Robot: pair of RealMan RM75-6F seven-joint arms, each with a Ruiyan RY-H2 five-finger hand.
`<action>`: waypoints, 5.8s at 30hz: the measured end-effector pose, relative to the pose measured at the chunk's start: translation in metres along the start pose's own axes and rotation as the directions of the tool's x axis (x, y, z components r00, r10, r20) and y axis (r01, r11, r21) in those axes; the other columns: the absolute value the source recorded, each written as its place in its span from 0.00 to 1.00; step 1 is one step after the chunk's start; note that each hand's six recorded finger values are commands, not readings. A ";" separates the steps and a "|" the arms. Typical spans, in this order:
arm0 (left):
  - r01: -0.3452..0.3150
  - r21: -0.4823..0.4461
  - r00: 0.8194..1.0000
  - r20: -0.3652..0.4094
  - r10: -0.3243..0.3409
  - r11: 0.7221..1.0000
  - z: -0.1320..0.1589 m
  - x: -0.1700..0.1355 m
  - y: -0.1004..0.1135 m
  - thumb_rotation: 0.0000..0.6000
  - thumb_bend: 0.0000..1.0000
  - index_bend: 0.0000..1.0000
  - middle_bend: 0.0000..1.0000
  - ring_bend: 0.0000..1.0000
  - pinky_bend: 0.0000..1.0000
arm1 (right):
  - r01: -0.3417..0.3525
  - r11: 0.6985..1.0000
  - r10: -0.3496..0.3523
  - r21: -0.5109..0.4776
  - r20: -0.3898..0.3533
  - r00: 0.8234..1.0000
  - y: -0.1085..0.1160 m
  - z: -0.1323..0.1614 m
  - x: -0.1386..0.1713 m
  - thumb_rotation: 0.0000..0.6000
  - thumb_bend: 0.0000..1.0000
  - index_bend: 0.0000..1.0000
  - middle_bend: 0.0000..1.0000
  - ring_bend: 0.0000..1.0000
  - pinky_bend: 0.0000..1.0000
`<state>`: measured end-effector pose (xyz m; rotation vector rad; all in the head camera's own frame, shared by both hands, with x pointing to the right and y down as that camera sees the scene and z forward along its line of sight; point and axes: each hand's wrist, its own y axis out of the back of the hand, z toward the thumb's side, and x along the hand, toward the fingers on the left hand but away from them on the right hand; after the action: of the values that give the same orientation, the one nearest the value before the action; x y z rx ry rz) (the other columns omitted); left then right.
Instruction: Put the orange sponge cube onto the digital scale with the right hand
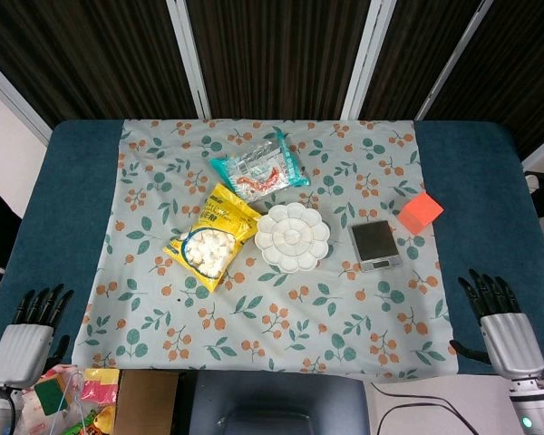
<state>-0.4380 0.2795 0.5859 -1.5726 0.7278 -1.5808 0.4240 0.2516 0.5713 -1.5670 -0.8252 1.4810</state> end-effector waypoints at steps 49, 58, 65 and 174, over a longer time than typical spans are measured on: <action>0.012 -0.089 1.000 0.019 -0.011 0.996 -0.005 -0.005 0.008 1.00 0.44 0.00 0.03 0.04 0.03 | -0.119 0.937 0.199 0.327 -0.224 0.954 -0.076 0.108 -0.164 1.00 0.82 0.49 0.01 0.00 0.00; 0.008 -0.089 1.000 0.014 -0.007 0.996 -0.005 -0.005 0.008 1.00 0.44 0.00 0.03 0.04 0.03 | -0.128 0.935 0.210 0.329 -0.225 0.952 -0.082 0.112 -0.165 1.00 0.82 0.49 0.01 0.00 0.00; 0.009 -0.089 1.000 0.016 -0.008 0.996 -0.005 -0.005 0.008 1.00 0.44 0.00 0.03 0.04 0.03 | -0.131 0.934 0.214 0.333 -0.225 0.950 -0.085 0.114 -0.167 1.00 0.82 0.48 0.01 0.00 0.00; -0.042 -0.072 0.997 -0.065 0.037 0.997 -0.024 0.001 0.018 1.00 0.45 0.00 0.03 0.04 0.03 | -0.080 0.975 0.093 0.205 -0.053 0.994 0.002 0.088 -0.255 1.00 0.24 0.87 0.72 0.61 0.79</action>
<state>-0.4597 0.2664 0.5699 -1.5566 0.8555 -1.5979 0.3120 0.0368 0.6888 -1.5029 -0.5576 1.5195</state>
